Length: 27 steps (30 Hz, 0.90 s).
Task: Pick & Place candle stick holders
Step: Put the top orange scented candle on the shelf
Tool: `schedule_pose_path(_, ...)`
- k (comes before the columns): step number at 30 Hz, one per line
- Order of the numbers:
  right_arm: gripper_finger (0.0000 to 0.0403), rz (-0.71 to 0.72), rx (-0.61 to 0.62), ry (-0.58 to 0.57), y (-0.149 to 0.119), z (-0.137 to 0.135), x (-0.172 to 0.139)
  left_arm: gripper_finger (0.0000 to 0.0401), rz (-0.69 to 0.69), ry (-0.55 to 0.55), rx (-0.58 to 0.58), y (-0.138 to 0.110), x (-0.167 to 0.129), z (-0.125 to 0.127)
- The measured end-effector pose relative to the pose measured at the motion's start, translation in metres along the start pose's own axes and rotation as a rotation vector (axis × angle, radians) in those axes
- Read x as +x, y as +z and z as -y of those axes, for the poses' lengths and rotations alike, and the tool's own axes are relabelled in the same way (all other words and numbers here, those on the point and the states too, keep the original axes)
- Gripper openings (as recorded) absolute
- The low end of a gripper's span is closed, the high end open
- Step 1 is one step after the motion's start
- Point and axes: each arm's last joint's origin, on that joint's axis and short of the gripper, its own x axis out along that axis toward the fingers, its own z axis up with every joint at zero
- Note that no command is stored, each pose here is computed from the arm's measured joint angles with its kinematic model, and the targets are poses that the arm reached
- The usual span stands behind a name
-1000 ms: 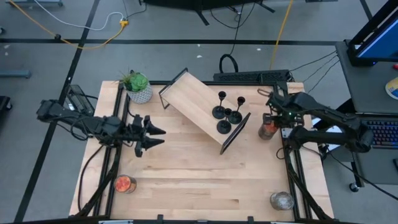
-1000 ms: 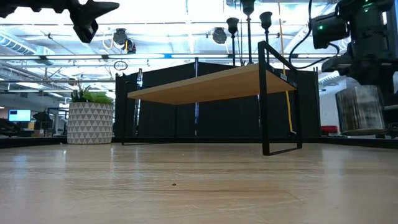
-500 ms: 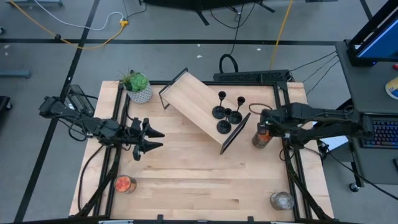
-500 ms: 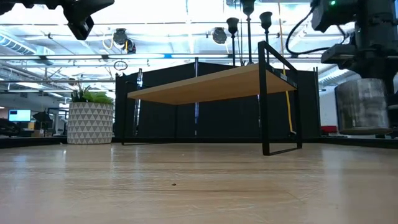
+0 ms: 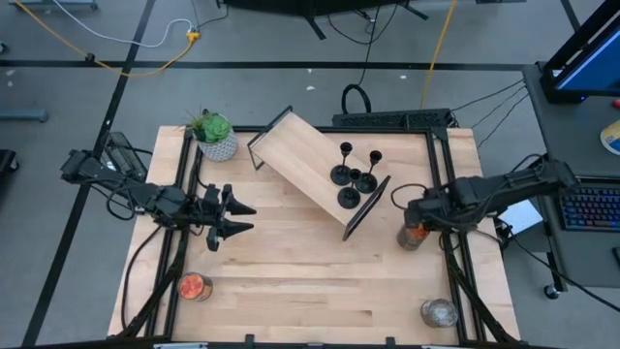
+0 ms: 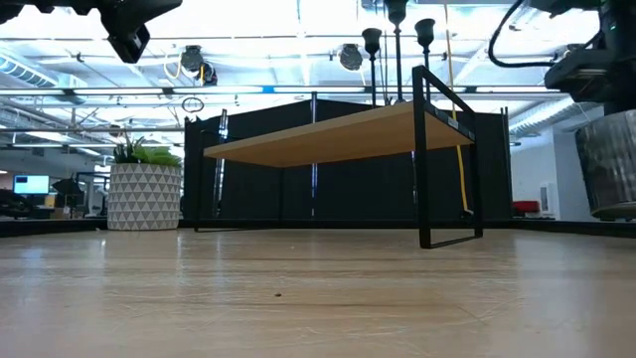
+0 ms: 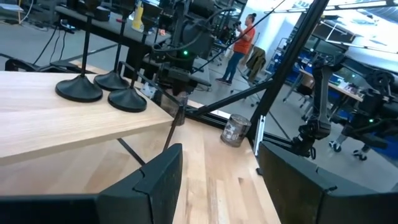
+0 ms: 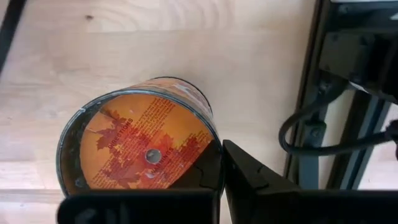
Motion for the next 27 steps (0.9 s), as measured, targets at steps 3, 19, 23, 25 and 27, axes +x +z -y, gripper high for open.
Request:
schedule_pose_path(3,0.0,0.002,0.004,-0.013,-0.003,0.002,0.003,0.0216,0.0,0.0,0.017,0.0,0.0,0.0)
schedule_pose_path(19,0.0,-0.013,-0.057,-0.016,-0.004,0.002,0.017,0.0216,0.013,0.029,0.021,0.0,0.0,-0.001)
schedule_pose_path(23,0.0,-0.02,-0.094,0.016,-0.007,0.0,0.017,0.0216,0.015,0.044,0.023,0.0,0.001,-0.001)
schedule_pose_path(25,0.0,-0.036,-0.14,0.069,-0.013,-0.006,0.016,0.0216,0.005,0.054,0.022,-0.002,0.003,-0.001)
schedule_pose_path(27,0.0,-0.058,-0.185,0.14,-0.021,-0.016,0.012,0.0216,-0.003,0.058,0.022,-0.003,0.005,-0.001)
